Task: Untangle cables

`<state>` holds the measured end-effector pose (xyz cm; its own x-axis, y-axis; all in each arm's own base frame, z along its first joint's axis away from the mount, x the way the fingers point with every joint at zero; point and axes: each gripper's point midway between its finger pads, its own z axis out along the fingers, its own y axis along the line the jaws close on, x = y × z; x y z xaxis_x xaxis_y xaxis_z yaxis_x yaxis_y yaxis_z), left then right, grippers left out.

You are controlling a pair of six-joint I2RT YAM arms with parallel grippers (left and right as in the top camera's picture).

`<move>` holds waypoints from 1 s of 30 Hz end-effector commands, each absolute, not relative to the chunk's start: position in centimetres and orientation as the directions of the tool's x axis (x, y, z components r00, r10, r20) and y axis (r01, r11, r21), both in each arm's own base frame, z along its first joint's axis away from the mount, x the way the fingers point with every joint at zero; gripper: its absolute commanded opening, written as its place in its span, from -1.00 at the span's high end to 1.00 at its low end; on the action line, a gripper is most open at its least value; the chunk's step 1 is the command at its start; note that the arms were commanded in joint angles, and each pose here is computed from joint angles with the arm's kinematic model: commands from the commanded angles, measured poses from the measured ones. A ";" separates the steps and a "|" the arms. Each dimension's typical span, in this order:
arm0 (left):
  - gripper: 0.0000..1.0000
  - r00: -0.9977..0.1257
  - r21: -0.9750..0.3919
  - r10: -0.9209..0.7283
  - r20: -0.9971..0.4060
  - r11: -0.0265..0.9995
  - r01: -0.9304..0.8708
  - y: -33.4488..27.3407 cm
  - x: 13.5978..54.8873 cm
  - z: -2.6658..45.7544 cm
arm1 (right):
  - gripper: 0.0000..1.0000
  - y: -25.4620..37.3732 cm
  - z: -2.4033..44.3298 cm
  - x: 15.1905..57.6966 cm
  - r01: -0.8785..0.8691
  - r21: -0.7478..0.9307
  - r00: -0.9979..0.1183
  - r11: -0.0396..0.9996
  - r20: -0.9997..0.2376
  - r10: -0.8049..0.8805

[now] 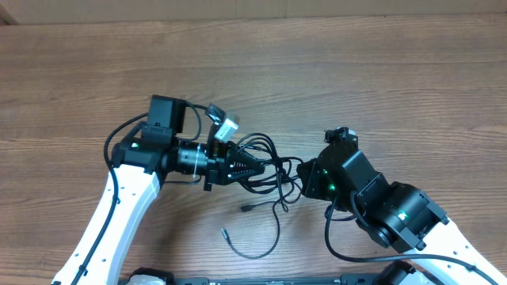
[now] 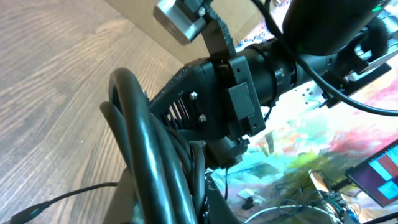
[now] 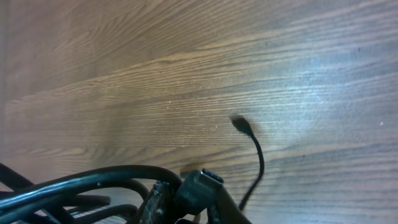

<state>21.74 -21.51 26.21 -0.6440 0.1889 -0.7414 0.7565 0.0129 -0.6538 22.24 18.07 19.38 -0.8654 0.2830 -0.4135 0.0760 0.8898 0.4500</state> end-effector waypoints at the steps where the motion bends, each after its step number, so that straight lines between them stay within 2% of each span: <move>1: 0.91 -0.616 -0.619 0.063 -0.785 -0.093 0.780 -19.6 21.7 29.9 | 0.74 12.9 16.8 23.1 0.260 0.290 -0.817 0.921 -0.443 0.370; 6: 0.93 -0.657 -0.658 0.010 -0.753 -0.025 0.753 -17.7 23.3 30.0 | 0.74 12.4 15.9 21.7 0.310 0.276 -0.837 0.910 -0.375 0.399; 14: 0.91 -0.677 -0.677 -0.007 -0.736 -0.003 0.736 -17.0 23.8 29.9 | 0.38 13.8 16.7 22.1 0.273 0.347 -0.841 0.897 -0.367 0.398; 15: 0.92 -0.677 -0.677 -0.007 -0.736 -0.003 0.736 -17.0 23.8 29.9 | 0.23 13.7 16.9 22.2 0.275 0.347 -0.834 0.897 -0.378 0.401; 19: 0.92 -0.677 -0.677 -0.008 -0.736 -0.002 0.736 -17.0 23.8 29.9 | -0.12 11.4 16.8 21.9 0.353 0.286 -0.805 0.891 -0.392 0.445; 22: 0.91 -0.677 -0.677 -0.007 -0.736 -0.002 0.736 -17.0 23.8 29.9 | -0.31 8.4 16.6 21.2 0.492 0.238 -0.750 0.837 -0.373 0.547; 24: 0.91 -0.677 -0.677 -0.007 -0.736 -0.002 0.736 -17.0 23.8 29.9 | -0.39 7.6 16.8 21.2 0.516 0.245 -0.737 0.820 -0.360 0.572; 27: 0.91 -0.676 -0.676 -0.007 -0.737 -0.002 0.737 -17.0 23.8 29.9 | -0.49 9.3 17.5 21.5 0.406 0.315 -0.798 0.858 -0.336 0.500; 30: 0.91 -0.675 -0.675 -0.006 -0.737 -0.003 0.737 -17.0 23.8 29.9 | -0.68 14.6 19.5 21.8 0.125 0.493 -0.894 0.861 -0.321 0.313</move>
